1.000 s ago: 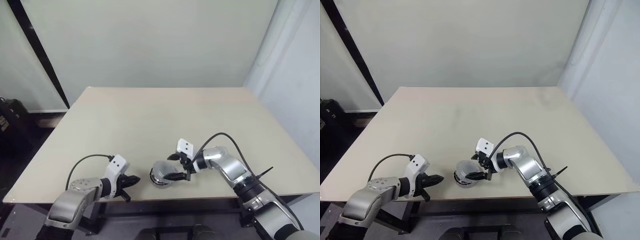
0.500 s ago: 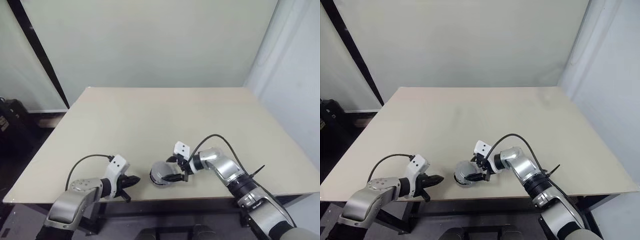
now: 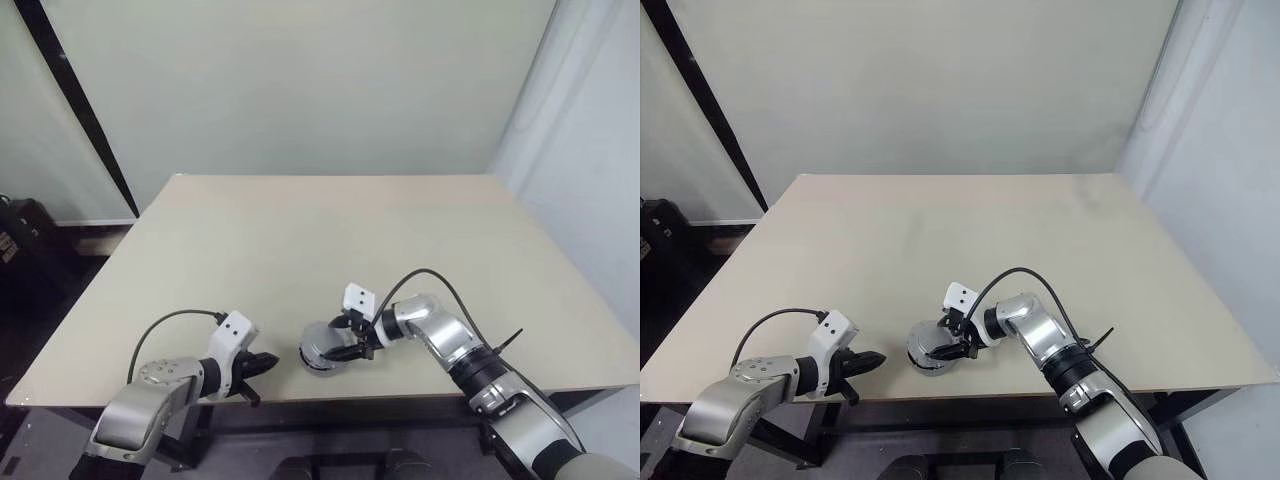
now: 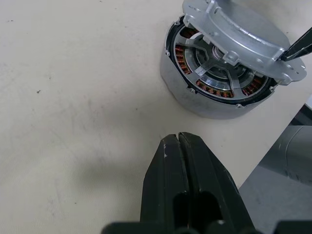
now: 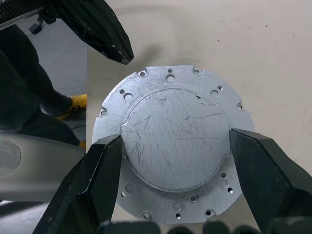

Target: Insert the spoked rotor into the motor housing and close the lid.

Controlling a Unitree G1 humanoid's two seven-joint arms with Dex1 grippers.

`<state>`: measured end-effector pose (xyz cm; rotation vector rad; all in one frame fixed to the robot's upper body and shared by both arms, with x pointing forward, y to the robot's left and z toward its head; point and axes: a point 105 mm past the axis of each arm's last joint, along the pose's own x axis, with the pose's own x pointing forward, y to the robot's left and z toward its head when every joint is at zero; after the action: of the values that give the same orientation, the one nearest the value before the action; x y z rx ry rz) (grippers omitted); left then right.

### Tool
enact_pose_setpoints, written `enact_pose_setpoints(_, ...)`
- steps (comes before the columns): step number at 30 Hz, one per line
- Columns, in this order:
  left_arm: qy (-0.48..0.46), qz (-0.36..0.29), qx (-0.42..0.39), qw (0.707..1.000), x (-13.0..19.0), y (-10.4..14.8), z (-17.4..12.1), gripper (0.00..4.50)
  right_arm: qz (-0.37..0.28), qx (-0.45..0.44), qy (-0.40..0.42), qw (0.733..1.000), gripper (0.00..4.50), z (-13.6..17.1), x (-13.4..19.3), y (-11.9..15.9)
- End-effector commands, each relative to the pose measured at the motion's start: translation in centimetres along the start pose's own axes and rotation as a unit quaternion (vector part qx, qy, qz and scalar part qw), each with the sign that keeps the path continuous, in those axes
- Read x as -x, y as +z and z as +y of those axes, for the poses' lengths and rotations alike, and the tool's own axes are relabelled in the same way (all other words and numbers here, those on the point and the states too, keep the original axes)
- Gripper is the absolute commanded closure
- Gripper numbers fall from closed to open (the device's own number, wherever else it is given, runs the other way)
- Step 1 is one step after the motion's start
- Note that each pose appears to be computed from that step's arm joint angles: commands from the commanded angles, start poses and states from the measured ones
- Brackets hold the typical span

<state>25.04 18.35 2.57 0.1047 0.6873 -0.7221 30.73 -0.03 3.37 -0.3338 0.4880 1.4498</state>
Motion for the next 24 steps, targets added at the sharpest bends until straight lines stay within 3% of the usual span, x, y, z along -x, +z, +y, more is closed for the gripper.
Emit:
enact_pose_setpoints(1, 0.002, -0.020, -0.014, 1.000, 0.3, 1.3, 0.0, 4.50, 0.019, 0.029, -0.002, 0.999, 1.27, 0.1, 0.0, 0.9)
enact_pose_setpoints(14, -0.008, -0.025, -0.011, 1.000, -0.6, 1.4, -0.6, 4.50, 0.095, 0.031, -0.045, 0.994, 1.27, -0.2, -0.8, 0.1)
enact_pose_setpoints(24, -0.010, -0.030, -0.006, 0.999, -0.9, 1.3, -0.9, 4.50, 0.079, -0.022, -0.038, 0.996, 1.27, 0.2, -0.9, 0.9)
